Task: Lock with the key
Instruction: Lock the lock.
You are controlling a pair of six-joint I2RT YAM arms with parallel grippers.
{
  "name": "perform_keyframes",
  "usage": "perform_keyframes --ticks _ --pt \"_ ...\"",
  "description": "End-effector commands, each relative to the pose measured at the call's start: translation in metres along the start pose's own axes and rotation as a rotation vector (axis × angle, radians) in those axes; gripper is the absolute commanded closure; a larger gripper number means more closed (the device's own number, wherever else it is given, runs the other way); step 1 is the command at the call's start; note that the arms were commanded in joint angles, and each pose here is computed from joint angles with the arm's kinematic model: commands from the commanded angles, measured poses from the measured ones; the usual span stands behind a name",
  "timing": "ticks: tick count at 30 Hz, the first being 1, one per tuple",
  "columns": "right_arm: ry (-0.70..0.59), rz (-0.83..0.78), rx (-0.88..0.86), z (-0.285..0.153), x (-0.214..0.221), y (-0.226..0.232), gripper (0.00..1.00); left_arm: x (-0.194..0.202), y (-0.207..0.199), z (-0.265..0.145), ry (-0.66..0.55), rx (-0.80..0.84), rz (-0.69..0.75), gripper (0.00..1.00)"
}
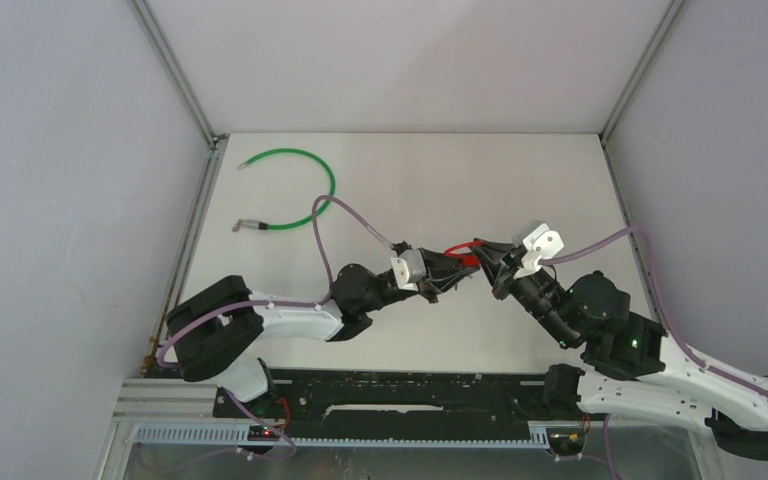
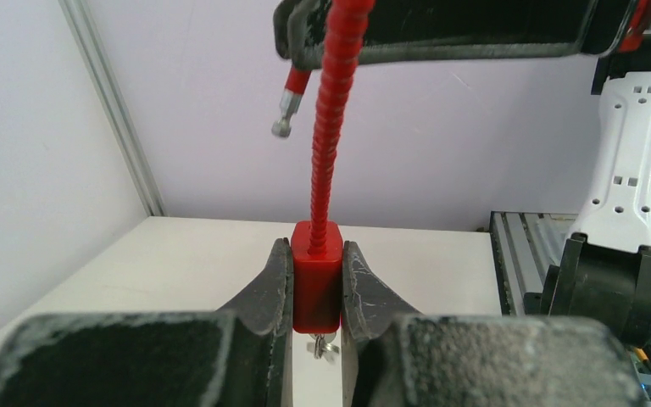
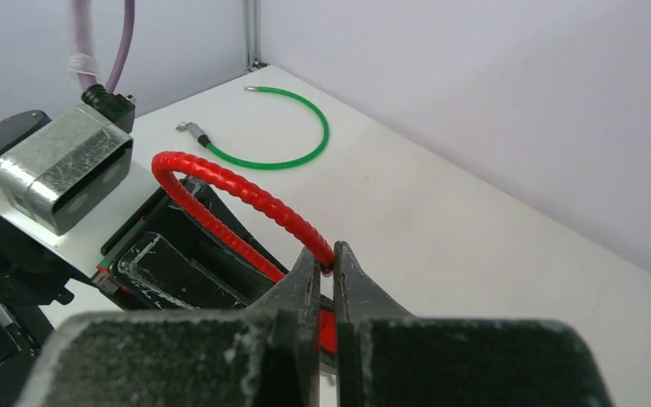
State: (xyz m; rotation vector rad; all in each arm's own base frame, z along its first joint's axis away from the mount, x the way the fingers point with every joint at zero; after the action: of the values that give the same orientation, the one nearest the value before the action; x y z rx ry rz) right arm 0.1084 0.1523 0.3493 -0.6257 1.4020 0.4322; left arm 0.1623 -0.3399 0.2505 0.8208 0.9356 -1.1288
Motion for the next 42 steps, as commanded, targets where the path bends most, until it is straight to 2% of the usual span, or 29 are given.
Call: perform_keyframes --ticks 1,10,15,32,42 --pt "-0.102 0.023 -0.025 -0.008 -0.029 -0.004 1.0 -0.015 0.001 0.014 -0.051 0.016 0.033 1.0" --pt "0.077 0.05 0.027 -0.013 0.008 -0.004 1.0 -0.018 0.001 0.007 -0.103 -0.008 0.042 1.0" --pt "0.123 0.094 0.061 -0.011 0.029 -0.004 1.0 -0.018 0.0 0.006 -0.118 -0.004 0.042 1.0" --pt "0.143 0.175 -0.017 -0.005 0.049 -0.002 1.0 -0.018 0.0 0.006 -0.119 -0.008 0.041 1.0" --pt "0.012 0.126 0.055 -0.015 0.022 -0.019 1.0 -0.018 0.0 0.006 -0.117 -0.008 0.04 1.0"
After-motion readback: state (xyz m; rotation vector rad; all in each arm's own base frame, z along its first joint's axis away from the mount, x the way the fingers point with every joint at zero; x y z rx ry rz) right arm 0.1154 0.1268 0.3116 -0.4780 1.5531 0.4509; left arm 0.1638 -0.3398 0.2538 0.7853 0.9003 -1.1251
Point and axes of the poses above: each gripper's point midway between its finger pads, its own z axis out along the fingers, its own y axis along the line the jaws close on, x = y × z, the point moved 9 cm from there along -z, back along the fingers, and after that the axes turned 3 degrees about -z, right-handed, at the moved point
